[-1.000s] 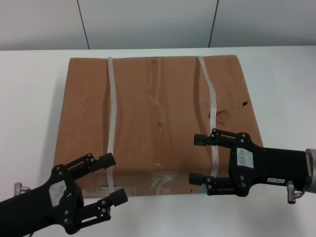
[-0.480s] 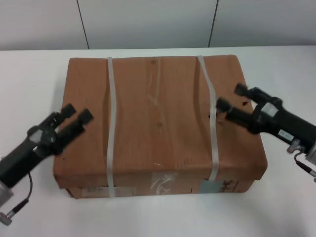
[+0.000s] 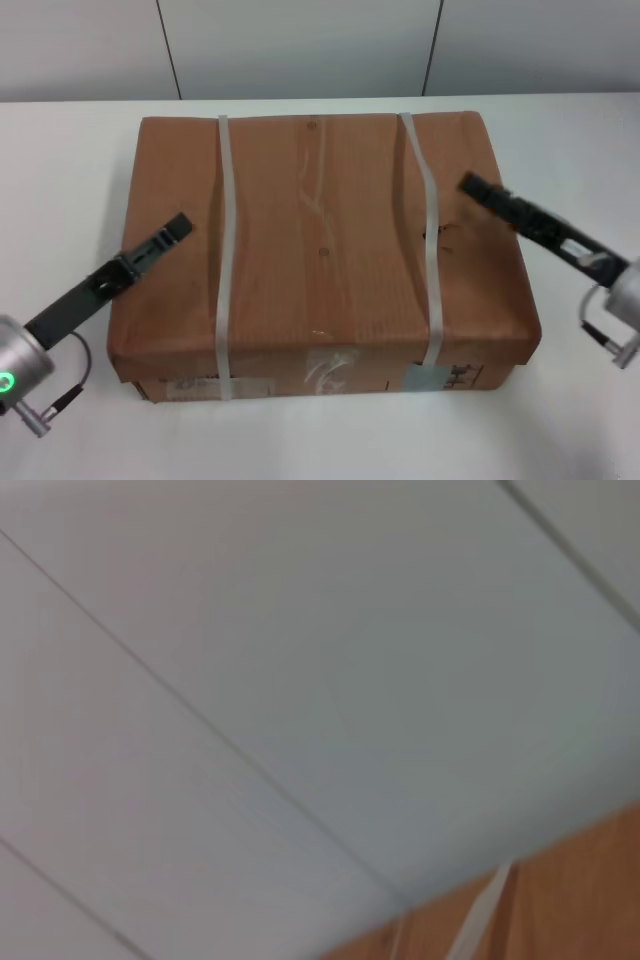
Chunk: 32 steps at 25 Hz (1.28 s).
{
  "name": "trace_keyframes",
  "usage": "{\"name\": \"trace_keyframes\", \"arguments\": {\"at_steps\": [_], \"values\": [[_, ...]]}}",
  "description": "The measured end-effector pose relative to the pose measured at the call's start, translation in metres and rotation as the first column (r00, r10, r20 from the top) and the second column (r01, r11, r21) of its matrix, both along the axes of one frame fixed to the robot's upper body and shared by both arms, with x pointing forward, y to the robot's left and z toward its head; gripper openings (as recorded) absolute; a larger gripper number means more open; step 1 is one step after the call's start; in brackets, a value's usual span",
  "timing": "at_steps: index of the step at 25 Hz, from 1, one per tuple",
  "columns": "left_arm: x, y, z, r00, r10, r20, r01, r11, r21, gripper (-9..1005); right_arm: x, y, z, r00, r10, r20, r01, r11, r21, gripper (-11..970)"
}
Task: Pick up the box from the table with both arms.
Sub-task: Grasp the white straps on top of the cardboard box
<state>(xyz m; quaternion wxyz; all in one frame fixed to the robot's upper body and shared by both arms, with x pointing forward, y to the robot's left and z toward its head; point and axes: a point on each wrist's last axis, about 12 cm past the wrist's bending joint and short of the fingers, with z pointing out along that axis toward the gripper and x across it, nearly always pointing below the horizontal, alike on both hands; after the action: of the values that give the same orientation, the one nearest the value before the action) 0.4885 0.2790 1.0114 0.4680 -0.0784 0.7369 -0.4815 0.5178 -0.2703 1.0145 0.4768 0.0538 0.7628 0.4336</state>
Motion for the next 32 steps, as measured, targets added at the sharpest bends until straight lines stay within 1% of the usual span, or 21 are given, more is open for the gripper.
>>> {"name": "trace_keyframes", "arguments": {"at_steps": [1,6,9,14,20,27,32], "values": [[0.003,-0.003,0.0,1.0,-0.015,-0.014,0.015,1.0,0.004,765,0.0,0.0,0.0,1.0,0.0,0.0,0.0,1.0,0.0,816],[0.012,-0.014,-0.003,0.995,-0.071,-0.065,0.073,0.996,0.04,765,0.015,0.025,-0.003,0.992,0.098,-0.076,-0.103,0.992,-0.07,809],[0.015,-0.02,-0.003,0.992,-0.102,-0.078,0.107,0.993,0.057,765,0.019,0.035,-0.004,0.987,0.133,-0.094,-0.142,0.984,-0.103,805],[0.019,-0.03,-0.002,0.983,-0.164,-0.082,0.171,0.982,0.085,765,0.023,0.045,-0.003,0.98,0.176,-0.093,-0.187,0.975,-0.124,798],[0.024,-0.044,-0.001,0.963,-0.255,-0.083,0.265,0.956,0.13,765,0.029,0.054,-0.001,0.973,0.21,-0.095,-0.223,0.962,-0.158,790],[0.025,-0.049,0.0,0.955,-0.286,-0.083,0.295,0.945,0.144,764,0.032,0.064,0.002,0.962,0.261,-0.083,-0.272,0.943,-0.189,781],[0.026,-0.046,-0.003,0.962,-0.254,-0.099,0.268,0.951,0.156,695,0.033,0.062,0.0,0.966,0.243,-0.094,-0.258,0.943,-0.209,774]]}}
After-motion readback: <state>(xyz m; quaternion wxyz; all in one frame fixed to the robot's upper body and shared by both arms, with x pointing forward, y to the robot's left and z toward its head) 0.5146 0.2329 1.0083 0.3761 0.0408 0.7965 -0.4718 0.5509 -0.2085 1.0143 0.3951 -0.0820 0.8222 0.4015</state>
